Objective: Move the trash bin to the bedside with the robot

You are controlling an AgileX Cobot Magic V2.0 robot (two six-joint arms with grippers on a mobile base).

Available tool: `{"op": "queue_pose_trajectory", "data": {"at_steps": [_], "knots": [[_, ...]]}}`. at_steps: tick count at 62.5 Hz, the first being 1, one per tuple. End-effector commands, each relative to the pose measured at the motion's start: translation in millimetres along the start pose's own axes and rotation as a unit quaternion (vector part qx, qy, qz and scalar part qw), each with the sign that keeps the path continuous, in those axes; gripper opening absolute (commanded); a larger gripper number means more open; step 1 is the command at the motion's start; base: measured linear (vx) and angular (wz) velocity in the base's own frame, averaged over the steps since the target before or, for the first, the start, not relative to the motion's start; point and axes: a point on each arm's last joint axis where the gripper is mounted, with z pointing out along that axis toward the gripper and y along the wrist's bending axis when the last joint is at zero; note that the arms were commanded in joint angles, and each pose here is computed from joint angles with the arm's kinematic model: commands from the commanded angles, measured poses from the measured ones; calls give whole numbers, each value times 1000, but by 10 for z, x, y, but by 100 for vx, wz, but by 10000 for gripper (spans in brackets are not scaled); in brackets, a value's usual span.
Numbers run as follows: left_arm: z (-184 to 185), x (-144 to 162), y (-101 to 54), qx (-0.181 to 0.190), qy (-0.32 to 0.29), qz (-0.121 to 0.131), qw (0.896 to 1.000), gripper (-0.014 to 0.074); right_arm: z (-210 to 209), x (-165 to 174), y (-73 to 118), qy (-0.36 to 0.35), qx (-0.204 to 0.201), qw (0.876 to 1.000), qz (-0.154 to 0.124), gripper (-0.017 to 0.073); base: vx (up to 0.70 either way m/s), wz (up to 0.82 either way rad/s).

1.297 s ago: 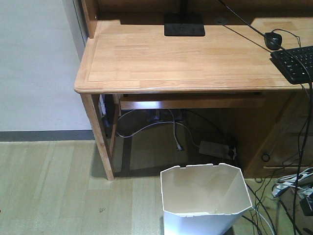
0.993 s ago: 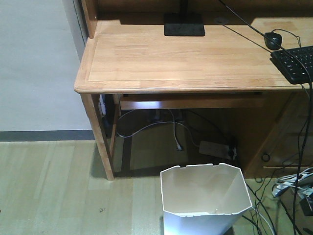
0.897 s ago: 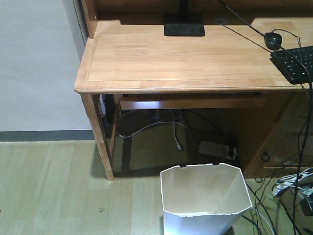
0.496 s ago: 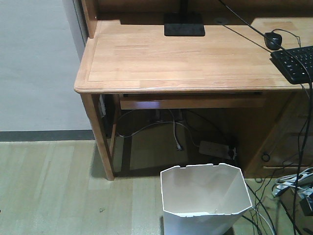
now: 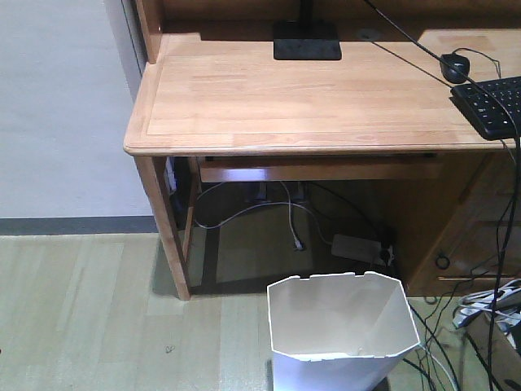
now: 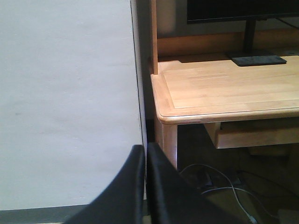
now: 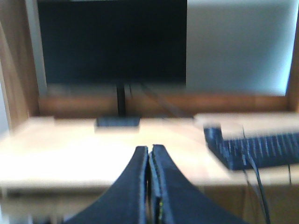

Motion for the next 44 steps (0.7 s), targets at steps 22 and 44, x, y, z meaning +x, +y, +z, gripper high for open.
{"op": "queue_pose_trajectory", "data": {"at_steps": [22, 44], "knots": [[3, -6, -3, 2, -32, -2, 999, -6, 416, -727, -21, 57, 0, 998, -10, -9, 0, 0], [3, -6, -3, 2, -32, -2, 999, -6, 849, -833, -28, 143, 0, 990, -9, -9, 0, 0]]}}
